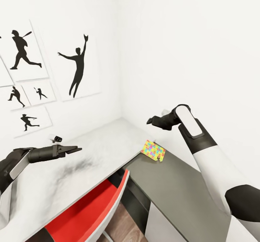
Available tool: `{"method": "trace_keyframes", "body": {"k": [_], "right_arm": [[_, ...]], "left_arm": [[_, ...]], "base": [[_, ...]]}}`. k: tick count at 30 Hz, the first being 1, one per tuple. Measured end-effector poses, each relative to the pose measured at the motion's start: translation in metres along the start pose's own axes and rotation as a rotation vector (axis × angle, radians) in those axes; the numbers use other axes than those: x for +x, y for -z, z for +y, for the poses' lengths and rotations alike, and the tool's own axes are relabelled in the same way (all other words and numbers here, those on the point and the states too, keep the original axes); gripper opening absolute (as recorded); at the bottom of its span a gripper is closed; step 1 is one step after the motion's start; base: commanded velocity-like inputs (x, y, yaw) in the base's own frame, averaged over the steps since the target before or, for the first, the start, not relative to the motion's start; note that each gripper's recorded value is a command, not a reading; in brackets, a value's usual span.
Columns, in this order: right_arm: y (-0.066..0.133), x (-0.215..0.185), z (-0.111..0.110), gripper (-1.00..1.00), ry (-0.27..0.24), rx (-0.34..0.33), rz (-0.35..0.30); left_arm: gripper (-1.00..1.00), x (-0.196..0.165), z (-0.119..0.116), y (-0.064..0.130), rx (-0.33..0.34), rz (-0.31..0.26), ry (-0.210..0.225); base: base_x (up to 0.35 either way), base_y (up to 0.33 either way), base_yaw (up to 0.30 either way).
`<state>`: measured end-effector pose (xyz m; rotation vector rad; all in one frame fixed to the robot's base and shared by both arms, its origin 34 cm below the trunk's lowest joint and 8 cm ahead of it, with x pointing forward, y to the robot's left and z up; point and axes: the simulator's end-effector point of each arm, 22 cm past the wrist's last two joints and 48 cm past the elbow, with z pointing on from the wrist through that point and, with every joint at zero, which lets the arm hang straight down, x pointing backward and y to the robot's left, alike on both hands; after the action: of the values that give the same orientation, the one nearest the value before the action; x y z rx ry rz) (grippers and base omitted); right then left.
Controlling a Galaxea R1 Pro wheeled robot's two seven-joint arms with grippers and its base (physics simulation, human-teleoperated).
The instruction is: Put all the toys in the child's room - the three board games (two on the bed and one on the table), the two jigsaw puzzles on the table, and the tennis ball on the table - inside the toy box on the table in the child's room.
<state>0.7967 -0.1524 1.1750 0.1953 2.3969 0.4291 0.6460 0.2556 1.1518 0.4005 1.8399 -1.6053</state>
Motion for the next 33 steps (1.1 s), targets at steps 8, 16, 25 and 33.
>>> {"method": "trace_keyframes", "body": {"k": [8,16,25,33], "right_arm": [[-0.0003,0.0001,0.0001,1.00,0.000,0.000,0.000],[-0.0003,0.0003,-0.0004,1.00,-0.001,0.001,0.001],[-0.0007,0.0009,-0.0010,1.00,-0.002,0.002,0.003],[-0.0007,0.0005,-0.0008,1.00,-0.001,0.002,0.002]], "left_arm": [[1.00,-0.0001,0.0000,0.0000,0.001,0.000,0.000],[1.00,0.0001,0.0000,0.0001,0.000,0.000,-0.002],[1.00,0.0005,0.0001,0.0001,0.000,0.000,-0.001],[1.00,0.0006,0.0003,0.0000,0.000,0.000,0.000]], "base": [[0.143,0.082,0.000],[0.146,0.080,0.000],[0.056,0.026,0.000],[0.076,0.036,0.000]]}}
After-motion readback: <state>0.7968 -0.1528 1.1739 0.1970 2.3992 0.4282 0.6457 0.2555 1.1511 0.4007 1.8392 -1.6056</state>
